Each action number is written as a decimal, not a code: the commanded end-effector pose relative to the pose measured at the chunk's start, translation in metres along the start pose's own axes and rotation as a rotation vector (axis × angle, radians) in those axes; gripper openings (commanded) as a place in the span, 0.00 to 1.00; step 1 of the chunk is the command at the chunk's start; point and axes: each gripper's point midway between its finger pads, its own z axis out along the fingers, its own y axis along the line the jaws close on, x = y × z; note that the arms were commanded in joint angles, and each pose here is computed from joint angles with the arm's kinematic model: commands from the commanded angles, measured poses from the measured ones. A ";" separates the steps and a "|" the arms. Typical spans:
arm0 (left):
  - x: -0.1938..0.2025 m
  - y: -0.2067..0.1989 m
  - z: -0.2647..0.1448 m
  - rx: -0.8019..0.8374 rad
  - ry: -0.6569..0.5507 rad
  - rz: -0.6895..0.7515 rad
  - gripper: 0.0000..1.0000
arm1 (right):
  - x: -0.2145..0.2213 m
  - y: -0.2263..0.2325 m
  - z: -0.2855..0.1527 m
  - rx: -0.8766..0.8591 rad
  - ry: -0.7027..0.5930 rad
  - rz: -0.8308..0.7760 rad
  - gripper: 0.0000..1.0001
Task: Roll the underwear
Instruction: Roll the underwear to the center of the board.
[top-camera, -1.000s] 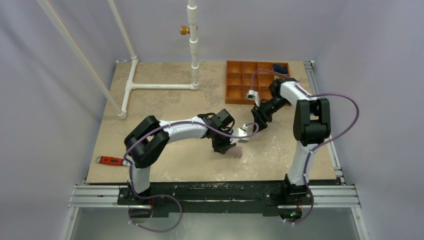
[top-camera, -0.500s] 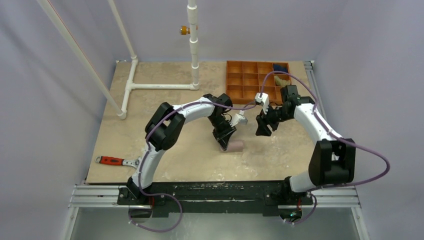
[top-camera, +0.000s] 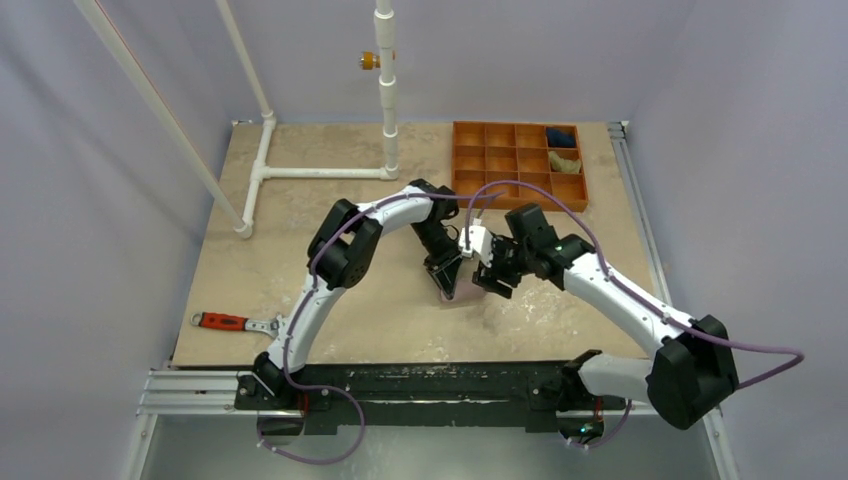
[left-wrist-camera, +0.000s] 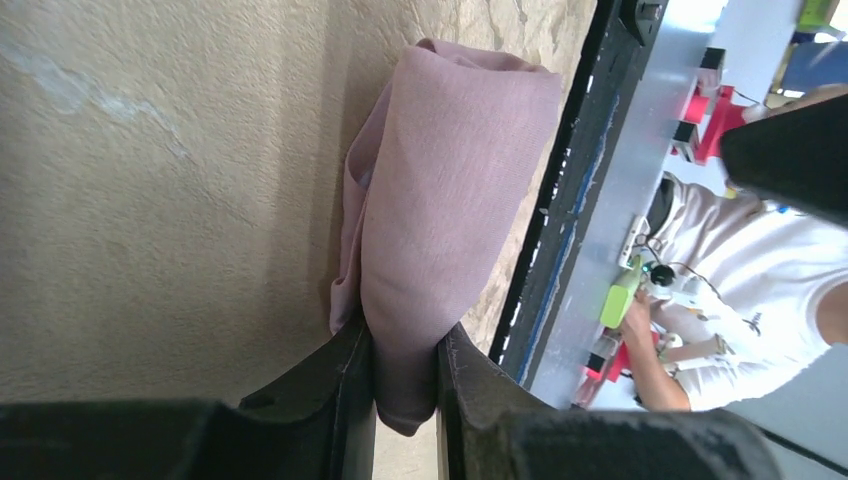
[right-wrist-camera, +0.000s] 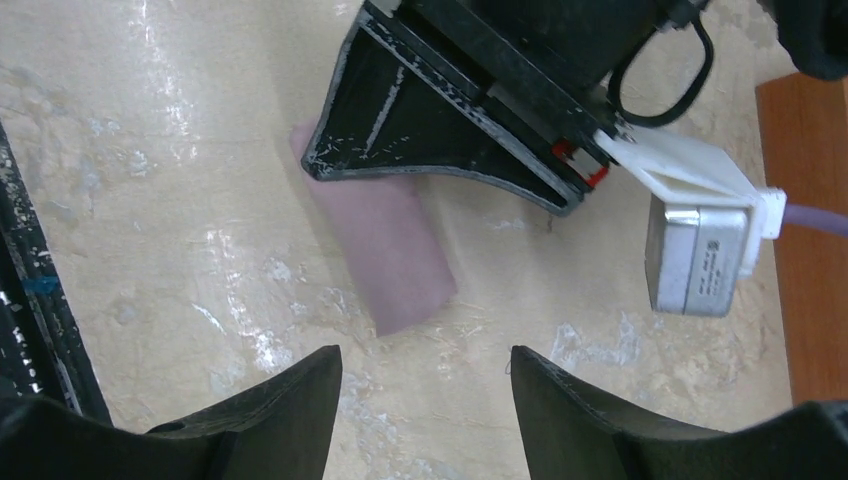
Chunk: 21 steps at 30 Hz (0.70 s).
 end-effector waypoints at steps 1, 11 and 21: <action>0.032 0.051 0.023 -0.110 0.142 -0.015 0.00 | -0.009 -0.005 0.017 0.089 0.032 -0.075 0.62; 0.036 0.044 0.029 -0.036 0.154 -0.074 0.00 | -0.018 0.035 0.059 0.029 0.098 -0.247 0.62; 0.036 0.037 0.031 0.054 0.134 -0.156 0.00 | -0.009 0.061 0.083 -0.027 0.148 -0.307 0.62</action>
